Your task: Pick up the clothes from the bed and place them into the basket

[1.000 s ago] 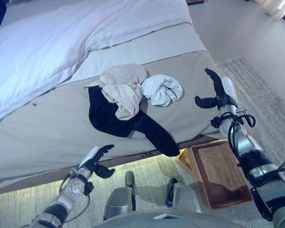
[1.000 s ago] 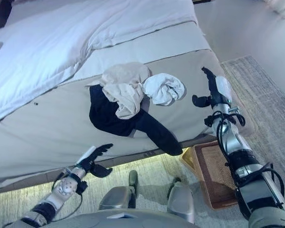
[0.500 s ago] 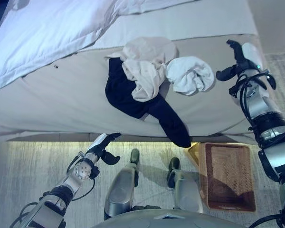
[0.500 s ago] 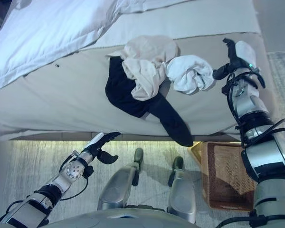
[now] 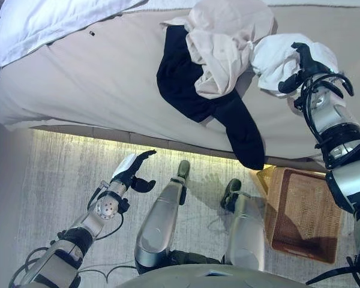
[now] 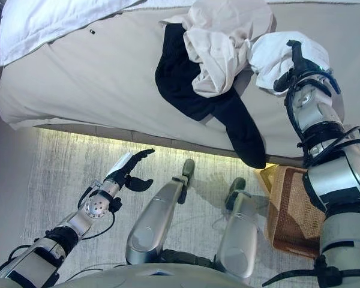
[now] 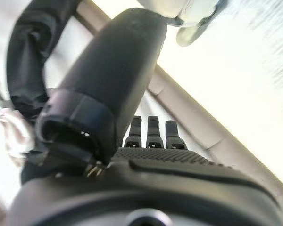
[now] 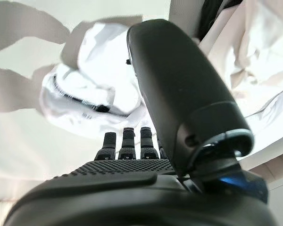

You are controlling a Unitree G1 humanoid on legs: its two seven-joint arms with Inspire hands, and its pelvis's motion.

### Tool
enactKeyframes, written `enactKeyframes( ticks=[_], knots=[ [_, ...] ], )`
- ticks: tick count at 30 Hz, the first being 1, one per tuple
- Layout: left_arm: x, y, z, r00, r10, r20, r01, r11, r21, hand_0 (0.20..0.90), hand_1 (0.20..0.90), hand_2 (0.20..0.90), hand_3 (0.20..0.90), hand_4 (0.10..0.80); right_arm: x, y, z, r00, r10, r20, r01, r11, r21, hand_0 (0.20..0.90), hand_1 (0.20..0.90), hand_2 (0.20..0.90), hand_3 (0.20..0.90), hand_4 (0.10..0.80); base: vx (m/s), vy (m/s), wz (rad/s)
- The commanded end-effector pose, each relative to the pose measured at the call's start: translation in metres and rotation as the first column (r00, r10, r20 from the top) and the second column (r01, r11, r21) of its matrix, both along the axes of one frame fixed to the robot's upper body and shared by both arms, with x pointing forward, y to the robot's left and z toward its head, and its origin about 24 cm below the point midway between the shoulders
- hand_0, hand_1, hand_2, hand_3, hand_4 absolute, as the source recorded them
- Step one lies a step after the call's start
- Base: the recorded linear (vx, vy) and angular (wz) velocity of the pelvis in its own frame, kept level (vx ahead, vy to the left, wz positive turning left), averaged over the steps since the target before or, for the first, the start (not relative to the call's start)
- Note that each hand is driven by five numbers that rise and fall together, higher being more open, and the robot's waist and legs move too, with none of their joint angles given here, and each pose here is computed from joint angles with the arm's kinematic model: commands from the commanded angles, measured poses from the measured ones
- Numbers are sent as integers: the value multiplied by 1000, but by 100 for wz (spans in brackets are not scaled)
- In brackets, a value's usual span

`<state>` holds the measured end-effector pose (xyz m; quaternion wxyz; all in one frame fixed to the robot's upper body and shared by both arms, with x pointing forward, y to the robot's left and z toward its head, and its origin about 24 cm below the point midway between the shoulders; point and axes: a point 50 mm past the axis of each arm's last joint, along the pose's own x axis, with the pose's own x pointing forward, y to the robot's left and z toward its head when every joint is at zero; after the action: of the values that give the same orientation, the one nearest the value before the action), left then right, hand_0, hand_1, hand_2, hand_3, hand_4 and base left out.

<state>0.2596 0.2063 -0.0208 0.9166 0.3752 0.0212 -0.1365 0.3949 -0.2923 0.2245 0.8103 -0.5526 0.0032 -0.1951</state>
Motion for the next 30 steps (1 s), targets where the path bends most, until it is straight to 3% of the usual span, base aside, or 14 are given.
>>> enactKeyframes(
  ticks=[1,8,18,20,21,22,30],
  knots=[
    [1,-1,33,978,-26,209,39,998,-57,900,900,900,900,800,-7,-10,68,984,-44,175,60,994,-89,900,900,900,900,800,-9,-15,6],
    [1,2,52,956,-19,293,45,995,-84,900,900,900,900,800,-14,-22,91,960,-122,252,138,989,-48,900,900,900,900,800,-23,-41,7],
    [-9,4,60,930,-30,367,67,994,-87,900,900,900,900,800,-30,-38,134,930,-240,278,311,917,-248,900,900,900,900,800,-16,-46,4],
    [-10,6,64,926,-43,376,75,995,-72,900,900,900,900,800,-32,-41,137,929,-246,276,318,913,-257,867,867,867,862,762,-7,-52,2],
    [-10,5,64,925,-45,378,76,995,-69,900,900,900,900,800,-33,-41,138,926,-246,285,319,915,-248,773,773,773,752,652,-5,-45,4],
    [-10,6,65,924,-43,380,74,995,-67,900,900,900,900,800,-34,-41,140,922,-243,301,318,919,-234,300,300,300,200,100,-3,-46,7],
    [-18,12,62,927,-59,370,83,995,-50,900,900,900,900,800,-36,-47,136,929,-207,307,271,945,-182,300,300,300,200,100,11,-19,4]
  ],
)
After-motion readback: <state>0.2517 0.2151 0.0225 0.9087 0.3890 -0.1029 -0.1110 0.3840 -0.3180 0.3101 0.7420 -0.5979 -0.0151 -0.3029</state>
